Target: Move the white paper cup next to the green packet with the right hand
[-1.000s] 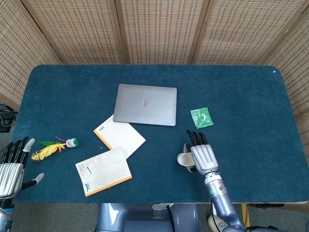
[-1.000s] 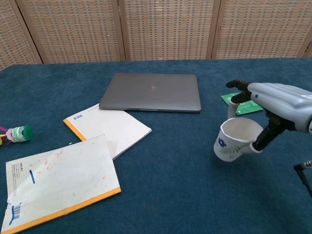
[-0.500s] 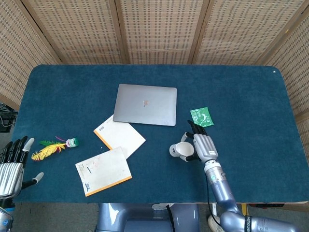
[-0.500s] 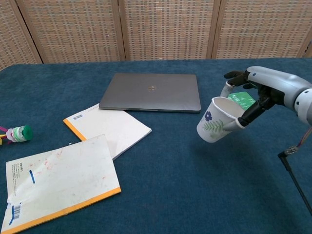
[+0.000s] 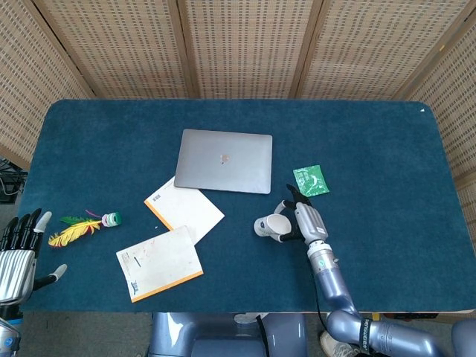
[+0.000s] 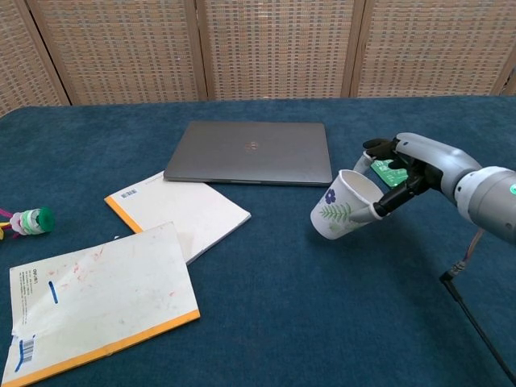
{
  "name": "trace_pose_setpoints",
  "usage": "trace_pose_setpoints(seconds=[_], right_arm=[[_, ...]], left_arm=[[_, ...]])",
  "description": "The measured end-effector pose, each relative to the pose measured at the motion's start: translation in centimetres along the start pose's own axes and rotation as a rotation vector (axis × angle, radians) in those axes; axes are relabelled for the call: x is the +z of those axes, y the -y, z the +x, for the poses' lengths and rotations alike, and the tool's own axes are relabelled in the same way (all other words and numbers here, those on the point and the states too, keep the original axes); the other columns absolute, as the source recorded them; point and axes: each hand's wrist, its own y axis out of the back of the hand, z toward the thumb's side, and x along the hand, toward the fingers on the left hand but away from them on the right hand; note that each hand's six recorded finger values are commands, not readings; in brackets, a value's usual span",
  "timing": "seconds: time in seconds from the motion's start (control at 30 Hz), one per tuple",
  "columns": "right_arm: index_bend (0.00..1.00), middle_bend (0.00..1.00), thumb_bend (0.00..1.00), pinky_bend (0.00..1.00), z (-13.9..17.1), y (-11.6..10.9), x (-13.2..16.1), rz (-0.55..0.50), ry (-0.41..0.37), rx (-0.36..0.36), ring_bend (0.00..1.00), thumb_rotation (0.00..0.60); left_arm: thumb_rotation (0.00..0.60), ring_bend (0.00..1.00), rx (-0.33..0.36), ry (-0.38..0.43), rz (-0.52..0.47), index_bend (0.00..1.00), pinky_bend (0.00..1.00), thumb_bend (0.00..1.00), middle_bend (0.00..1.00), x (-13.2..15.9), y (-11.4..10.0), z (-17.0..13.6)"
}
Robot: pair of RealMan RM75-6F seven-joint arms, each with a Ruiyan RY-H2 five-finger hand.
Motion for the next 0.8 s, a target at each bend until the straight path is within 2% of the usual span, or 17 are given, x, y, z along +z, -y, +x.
trace_pose_setpoints(seconds=[0.23, 0.43, 0.8], right_arm=[[0.52, 0.01, 0.24, 0.00, -0.2, -0.1, -1.4, 0.044, 0.007, -0.014, 0.00, 0.600], [0.49, 0.00, 0.24, 0.00, -0.3, -0.6, -3.0, 0.099, 0.031, -0.032, 0.00, 0.600], [0.30, 0.00, 0.24, 0.00, 0.3, -2.3, -4.0, 0.248, 0.013, -0.104, 0.00, 0.600]], left_arm=[[0.600, 0.00, -0.001, 0.002, 0.002, 0.00, 0.00, 0.10, 0.00, 0.1, 0.1, -0.1], [0.600, 0.00, -0.007, 0.005, 0.007, 0.00, 0.00, 0.10, 0.00, 0.2, 0.3, 0.0], [0.600, 0.00, -0.011, 0.006, 0.018, 0.00, 0.00, 0.10, 0.00, 0.4, 0.5, 0.0]])
